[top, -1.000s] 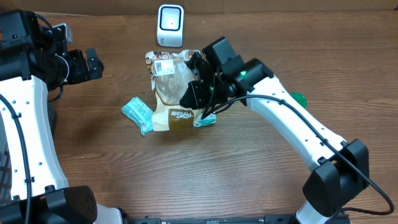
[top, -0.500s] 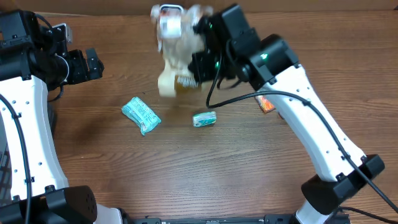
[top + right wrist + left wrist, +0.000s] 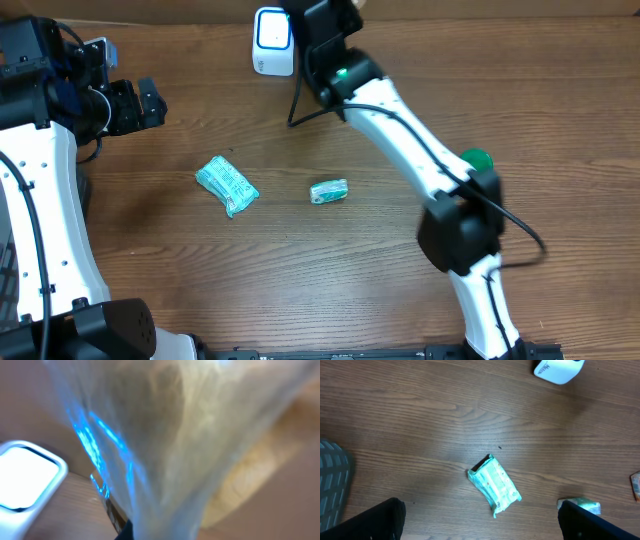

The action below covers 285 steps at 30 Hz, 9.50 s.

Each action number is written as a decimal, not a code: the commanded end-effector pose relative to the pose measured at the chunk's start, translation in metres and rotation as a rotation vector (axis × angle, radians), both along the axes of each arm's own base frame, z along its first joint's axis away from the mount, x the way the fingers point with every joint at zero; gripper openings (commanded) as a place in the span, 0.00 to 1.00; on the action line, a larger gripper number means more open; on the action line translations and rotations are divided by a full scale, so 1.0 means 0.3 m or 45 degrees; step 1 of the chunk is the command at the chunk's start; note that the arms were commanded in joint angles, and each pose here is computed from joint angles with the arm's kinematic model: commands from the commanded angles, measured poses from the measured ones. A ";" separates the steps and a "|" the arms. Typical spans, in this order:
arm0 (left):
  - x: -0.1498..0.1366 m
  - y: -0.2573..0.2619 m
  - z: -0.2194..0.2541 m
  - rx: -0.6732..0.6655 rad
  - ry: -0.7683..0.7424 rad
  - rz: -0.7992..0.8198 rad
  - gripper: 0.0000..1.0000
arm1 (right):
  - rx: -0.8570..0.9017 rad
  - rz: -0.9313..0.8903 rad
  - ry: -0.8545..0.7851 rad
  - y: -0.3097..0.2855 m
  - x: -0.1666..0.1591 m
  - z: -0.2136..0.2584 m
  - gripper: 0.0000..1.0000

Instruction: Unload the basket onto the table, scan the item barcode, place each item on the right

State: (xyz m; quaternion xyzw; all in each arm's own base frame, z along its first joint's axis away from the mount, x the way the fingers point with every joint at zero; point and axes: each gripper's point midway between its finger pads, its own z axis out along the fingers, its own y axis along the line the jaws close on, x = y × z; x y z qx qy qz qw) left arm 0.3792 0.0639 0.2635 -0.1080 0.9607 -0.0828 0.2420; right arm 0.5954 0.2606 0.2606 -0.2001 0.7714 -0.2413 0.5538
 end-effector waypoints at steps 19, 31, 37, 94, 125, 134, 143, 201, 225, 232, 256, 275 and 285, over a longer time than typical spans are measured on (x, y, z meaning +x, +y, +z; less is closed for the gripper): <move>0.009 0.007 0.021 -0.005 -0.022 0.022 1.00 | -0.541 -0.069 0.010 -0.022 0.123 -0.302 0.04; 0.010 0.007 0.021 -0.005 -0.023 0.022 1.00 | -0.529 -0.075 -0.016 0.015 0.093 -0.255 0.04; 0.009 0.006 0.021 -0.005 -0.023 0.022 1.00 | -0.301 -0.091 -0.077 0.004 0.038 -0.050 0.04; 0.010 0.007 0.021 -0.002 -0.022 0.022 1.00 | 1.135 -0.200 1.254 -0.720 -0.590 -0.210 0.70; 0.010 0.007 0.021 -0.002 -0.022 0.022 0.99 | 0.134 1.005 1.671 -0.055 -0.871 -0.647 0.86; 0.010 0.007 0.021 -0.002 -0.022 0.022 1.00 | 0.106 1.015 1.641 -0.056 -0.878 -0.741 0.85; 0.010 0.007 0.021 -0.002 -0.022 0.022 1.00 | 0.237 0.869 1.636 -0.039 -0.854 -0.738 0.30; 0.010 0.007 0.021 -0.002 -0.022 0.022 1.00 | 1.892 0.262 2.081 0.040 -0.777 -0.390 0.04; 0.010 0.007 0.021 -0.002 -0.022 0.022 1.00 | 0.963 0.071 0.299 0.022 -0.128 0.130 0.04; 0.010 0.007 0.021 -0.002 -0.022 0.022 1.00 | 0.876 0.063 0.245 0.092 -0.019 -0.047 0.04; 0.010 0.007 0.021 -0.002 -0.022 0.022 1.00 | 1.124 0.125 1.140 -0.121 -0.088 -0.619 0.30; 0.010 0.007 0.021 -0.002 -0.022 0.022 1.00 | 1.085 0.059 1.374 -0.130 -0.191 -0.782 0.24; 0.010 0.007 0.021 -0.002 -0.022 0.022 1.00 | 1.136 -0.023 1.402 -0.159 -0.230 -0.634 0.40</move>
